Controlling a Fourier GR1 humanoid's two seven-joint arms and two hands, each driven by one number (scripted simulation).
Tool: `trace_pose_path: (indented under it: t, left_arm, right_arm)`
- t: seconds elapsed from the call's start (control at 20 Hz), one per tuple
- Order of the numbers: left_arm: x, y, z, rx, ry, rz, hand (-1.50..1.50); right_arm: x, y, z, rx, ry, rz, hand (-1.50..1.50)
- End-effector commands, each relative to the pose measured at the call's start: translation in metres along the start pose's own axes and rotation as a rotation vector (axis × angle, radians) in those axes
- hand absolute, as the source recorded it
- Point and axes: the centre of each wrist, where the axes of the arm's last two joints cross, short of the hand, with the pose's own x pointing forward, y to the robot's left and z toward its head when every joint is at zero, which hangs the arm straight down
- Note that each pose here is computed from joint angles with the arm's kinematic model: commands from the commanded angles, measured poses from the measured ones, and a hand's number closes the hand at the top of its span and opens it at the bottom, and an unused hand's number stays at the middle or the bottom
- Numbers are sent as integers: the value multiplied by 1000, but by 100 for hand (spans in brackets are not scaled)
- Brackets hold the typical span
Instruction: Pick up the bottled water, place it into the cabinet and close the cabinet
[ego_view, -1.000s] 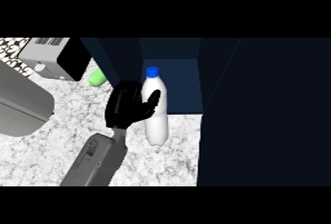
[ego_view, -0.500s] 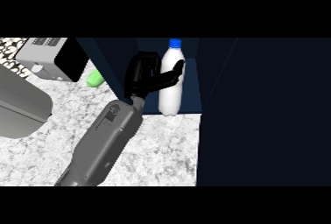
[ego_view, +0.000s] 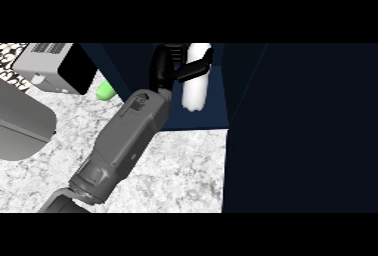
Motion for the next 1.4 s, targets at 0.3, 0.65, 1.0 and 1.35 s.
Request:
trace_pose_path:
  t: [0.3,0.65,1.0,1.35]
  left_arm:
    - [-19,7,-12,63,25,-167,150]
    - [-48,37,-5,125,-6,-347,150]
    - [-42,43,-11,229,-35,-487,150]
    - [-40,58,-15,241,17,-492,-150]
  right_arm:
    - [-2,-5,1,30,9,-10,-150]
    - [-11,0,1,43,9,-7,-150]
    - [-4,0,-2,37,16,-24,-150]
    - [-13,-4,9,48,17,-15,-150]
